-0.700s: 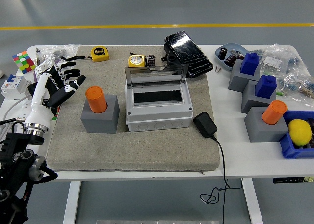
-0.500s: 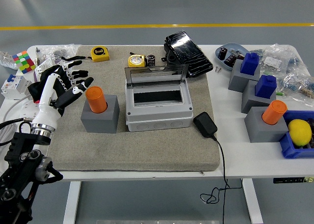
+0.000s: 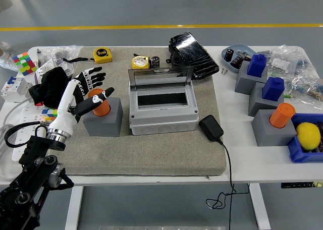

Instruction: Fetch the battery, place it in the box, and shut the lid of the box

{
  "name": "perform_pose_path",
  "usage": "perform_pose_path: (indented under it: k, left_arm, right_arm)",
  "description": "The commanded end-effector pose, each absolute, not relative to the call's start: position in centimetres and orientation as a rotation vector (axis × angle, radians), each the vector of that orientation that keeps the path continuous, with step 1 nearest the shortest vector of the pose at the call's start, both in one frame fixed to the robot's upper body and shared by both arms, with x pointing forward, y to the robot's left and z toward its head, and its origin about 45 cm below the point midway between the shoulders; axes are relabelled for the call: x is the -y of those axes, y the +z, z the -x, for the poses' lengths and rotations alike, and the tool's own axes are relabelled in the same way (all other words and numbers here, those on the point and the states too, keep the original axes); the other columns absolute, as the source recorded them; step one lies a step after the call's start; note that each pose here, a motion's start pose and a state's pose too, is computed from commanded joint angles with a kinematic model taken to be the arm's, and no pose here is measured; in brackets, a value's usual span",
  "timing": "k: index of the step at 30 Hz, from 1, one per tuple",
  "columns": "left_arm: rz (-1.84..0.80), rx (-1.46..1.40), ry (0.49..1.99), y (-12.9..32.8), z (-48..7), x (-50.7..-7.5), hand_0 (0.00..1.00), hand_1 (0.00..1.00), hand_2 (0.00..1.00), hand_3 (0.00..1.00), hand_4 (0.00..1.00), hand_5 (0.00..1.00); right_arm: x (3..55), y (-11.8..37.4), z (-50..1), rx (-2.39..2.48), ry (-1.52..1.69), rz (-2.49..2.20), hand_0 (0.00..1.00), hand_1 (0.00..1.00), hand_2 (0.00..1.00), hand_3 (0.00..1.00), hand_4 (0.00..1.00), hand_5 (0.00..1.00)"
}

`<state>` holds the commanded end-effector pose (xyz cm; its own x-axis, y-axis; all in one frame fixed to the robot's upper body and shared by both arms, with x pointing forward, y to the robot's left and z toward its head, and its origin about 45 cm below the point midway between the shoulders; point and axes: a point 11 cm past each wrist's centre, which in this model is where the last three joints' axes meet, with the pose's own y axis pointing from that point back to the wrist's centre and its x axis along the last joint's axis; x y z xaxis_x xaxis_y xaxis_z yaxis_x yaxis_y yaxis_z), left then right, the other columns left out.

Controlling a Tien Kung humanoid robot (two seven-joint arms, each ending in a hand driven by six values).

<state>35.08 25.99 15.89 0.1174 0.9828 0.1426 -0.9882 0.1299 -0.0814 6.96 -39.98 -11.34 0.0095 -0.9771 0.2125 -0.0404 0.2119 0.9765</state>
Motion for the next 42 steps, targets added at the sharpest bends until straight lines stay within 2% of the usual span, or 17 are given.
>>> perform_pose_path:
  k: [4, 5, 10, 11, 16, 17, 22, 23, 28, 29, 34, 35, 40, 41, 42]
  left_arm:
    - [-0.057, 0.181, 1.441, 15.4, -35.0, -25.9, 0.726, 0.751, 0.745, 0.788, 0.998, 0.24]
    - [-0.063, 0.18, 1.443, 15.3, -35.0, -25.9, 0.621, 0.674, 0.711, 0.775, 0.998, 0.178]
    - [-0.08, 0.176, 1.455, 14.7, -34.9, -26.2, 0.621, 0.674, 0.711, 0.775, 0.998, 0.178]
    - [-0.08, 0.174, 1.456, 14.6, -34.8, -26.2, 0.536, 0.621, 0.653, 0.736, 0.998, 0.092]
    - [-0.073, 0.161, 1.459, 14.1, -34.7, -26.0, 0.536, 0.621, 0.653, 0.736, 0.998, 0.092]
    - [-0.068, 0.16, 1.461, 14.1, -34.7, -26.0, 0.4, 0.484, 0.531, 0.619, 0.998, 0.002]
    - [-0.04, 0.155, 1.471, 14.1, -34.9, -25.7, 0.4, 0.484, 0.531, 0.619, 0.998, 0.002]
    - [-0.035, 0.153, 1.473, 14.1, -34.9, -25.7, 0.301, 0.375, 0.434, 0.478, 0.851, 0.002]
    - [-0.013, 0.14, 1.486, 14.0, -35.1, -25.6, 0.301, 0.375, 0.434, 0.478, 0.851, 0.002]
    - [-0.01, 0.137, 1.487, 13.9, -35.1, -25.6, 0.255, 0.315, 0.391, 0.437, 0.776, 0.002]
    - [0.023, 0.118, 1.505, 13.7, -35.2, -25.3, 0.255, 0.315, 0.391, 0.437, 0.776, 0.002]
    - [0.031, 0.112, 1.51, 13.6, -35.3, -25.3, 0.224, 0.255, 0.311, 0.364, 0.832, 0.002]
    - [0.066, 0.102, 1.523, 13.6, -35.4, -25.0, 0.224, 0.255, 0.311, 0.364, 0.832, 0.002]
    - [0.072, 0.102, 1.526, 13.6, -35.4, -24.9, 0.159, 0.147, 0.225, 0.273, 0.773, 0.002]
    - [0.08, 0.102, 1.528, 13.7, -35.5, -24.9, 0.159, 0.147, 0.225, 0.273, 0.773, 0.002]
  right_arm:
    - [40.0, -11.3, -6.9, 1.322, -1.023, -1.083, 0.607, 0.657, 0.68, 0.584, 0.981, 0.555]
    - [40.0, -11.4, -6.8, 1.322, -1.024, -1.082, 0.608, 0.657, 0.68, 0.585, 0.981, 0.555]
    - [39.9, -11.4, -6.7, 1.325, -1.029, -1.08, 0.608, 0.657, 0.68, 0.585, 0.981, 0.555]
    - [39.9, -11.4, -6.7, 1.326, -1.03, -1.08, 0.609, 0.656, 0.68, 0.585, 0.982, 0.555]
    - [39.9, -11.4, -6.7, 1.327, -1.031, -1.079, 0.609, 0.656, 0.68, 0.585, 0.982, 0.555]
    - [39.9, -11.4, -6.7, 1.327, -1.03, -1.08, 0.609, 0.656, 0.68, 0.585, 0.982, 0.557]
    - [39.9, -11.4, -6.8, 1.332, -1.032, -1.08, 0.609, 0.656, 0.68, 0.585, 0.982, 0.557]
    - [39.9, -11.4, -6.9, 1.333, -1.032, -1.08, 0.608, 0.657, 0.68, 0.585, 0.982, 0.557]
    - [39.9, -11.4, -6.9, 1.332, -1.03, -1.081, 0.608, 0.657, 0.68, 0.585, 0.982, 0.557]
    - [39.9, -11.4, -6.9, 1.332, -1.031, -1.081, 0.609, 0.657, 0.681, 0.585, 0.983, 0.559]
    - [39.9, -11.4, -6.9, 1.331, -1.03, -1.081, 0.609, 0.657, 0.681, 0.585, 0.983, 0.559]
    - [39.9, -11.4, -6.9, 1.331, -1.03, -1.081, 0.608, 0.657, 0.681, 0.585, 0.982, 0.559]
    - [40.0, -11.4, -6.9, 1.33, -1.028, -1.082, 0.608, 0.657, 0.681, 0.585, 0.982, 0.559]
    - [40.0, -11.3, -6.9, 1.33, -1.028, -1.082, 0.607, 0.657, 0.68, 0.585, 0.983, 0.559]
    - [40.0, -11.3, -7.0, 1.331, -1.028, -1.083, 0.607, 0.657, 0.68, 0.585, 0.983, 0.559]
